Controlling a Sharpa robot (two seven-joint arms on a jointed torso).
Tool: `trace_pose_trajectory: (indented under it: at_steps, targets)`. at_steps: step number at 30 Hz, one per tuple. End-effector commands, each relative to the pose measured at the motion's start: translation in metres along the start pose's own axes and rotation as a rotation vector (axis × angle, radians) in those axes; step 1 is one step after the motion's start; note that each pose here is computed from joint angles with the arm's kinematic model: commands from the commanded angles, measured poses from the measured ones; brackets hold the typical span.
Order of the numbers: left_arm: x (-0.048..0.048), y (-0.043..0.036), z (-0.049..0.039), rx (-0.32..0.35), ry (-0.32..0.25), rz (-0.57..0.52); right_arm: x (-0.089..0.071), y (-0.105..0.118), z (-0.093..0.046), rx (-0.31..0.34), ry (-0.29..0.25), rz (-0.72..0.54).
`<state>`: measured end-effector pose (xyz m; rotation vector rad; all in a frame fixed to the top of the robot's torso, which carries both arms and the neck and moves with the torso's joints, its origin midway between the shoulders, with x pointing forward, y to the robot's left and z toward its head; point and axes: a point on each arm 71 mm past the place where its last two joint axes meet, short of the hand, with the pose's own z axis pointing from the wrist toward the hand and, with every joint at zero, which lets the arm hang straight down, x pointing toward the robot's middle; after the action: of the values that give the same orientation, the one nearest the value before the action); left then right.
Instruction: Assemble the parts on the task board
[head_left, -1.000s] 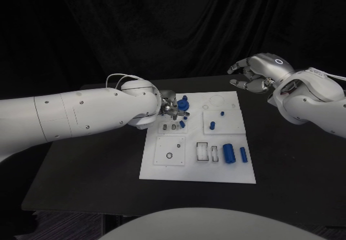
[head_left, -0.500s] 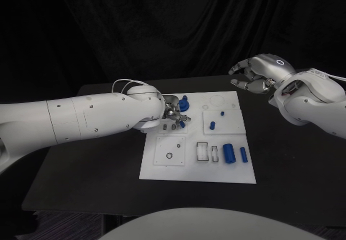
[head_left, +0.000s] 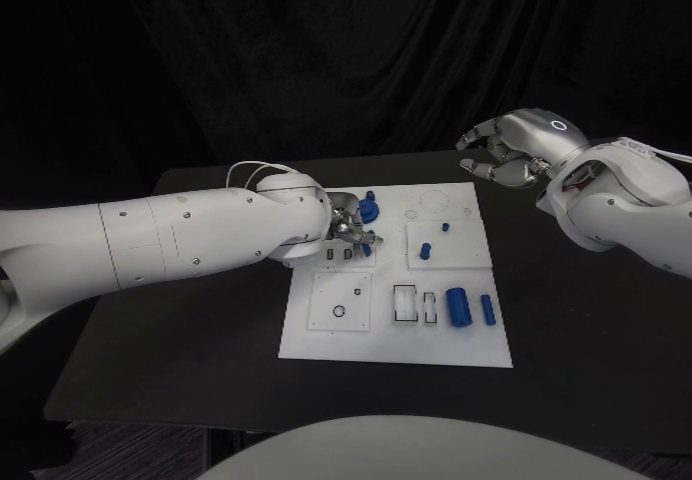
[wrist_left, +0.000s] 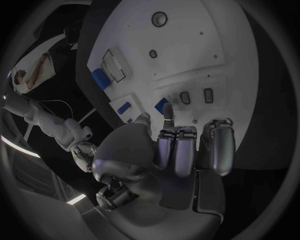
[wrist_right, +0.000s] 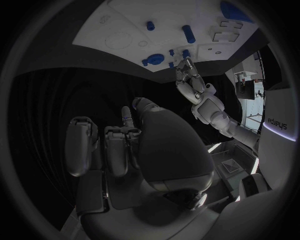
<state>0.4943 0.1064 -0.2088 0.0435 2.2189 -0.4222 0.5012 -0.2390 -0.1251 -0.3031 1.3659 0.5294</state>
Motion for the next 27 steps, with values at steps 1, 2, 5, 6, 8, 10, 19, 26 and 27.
trace_pose_trajectory:
  at_steps: [1,2,5,6,8,10,19,26,27]
  targets:
    - [0.0019,-0.0032,0.0009,0.027,0.01,0.003,0.0018,-0.0003,-0.0003,0.02,0.013,0.0]
    - [0.0021,-0.0031,0.0011,0.026,0.011,0.003,0.0019,-0.0004,-0.0003,0.02,0.014,0.0]
    - [0.0021,-0.0023,0.0019,0.026,0.01,0.001,0.0021,-0.0005,-0.0003,0.022,0.017,0.0]
    - [0.002,-0.0021,0.0021,0.026,0.008,0.001,0.0021,-0.0006,-0.0003,0.023,0.017,0.0]
    - [0.0018,-0.0017,0.0025,0.025,0.007,-0.001,0.0022,-0.0006,-0.0003,0.024,0.019,0.0]
    - [0.0017,-0.0012,0.0028,0.024,0.008,0.0,0.0023,-0.0006,-0.0003,0.024,0.02,0.0]
    - [0.0017,-0.0009,0.004,0.026,0.013,0.002,0.0029,-0.0003,0.0001,0.026,0.026,0.0]
    - [0.0021,-0.0009,0.0051,0.027,0.02,0.007,0.0034,-0.0003,0.0005,0.029,0.031,0.0]
    - [0.0022,-0.001,0.0054,0.027,0.022,0.007,0.0034,-0.0003,0.0005,0.029,0.032,0.0]
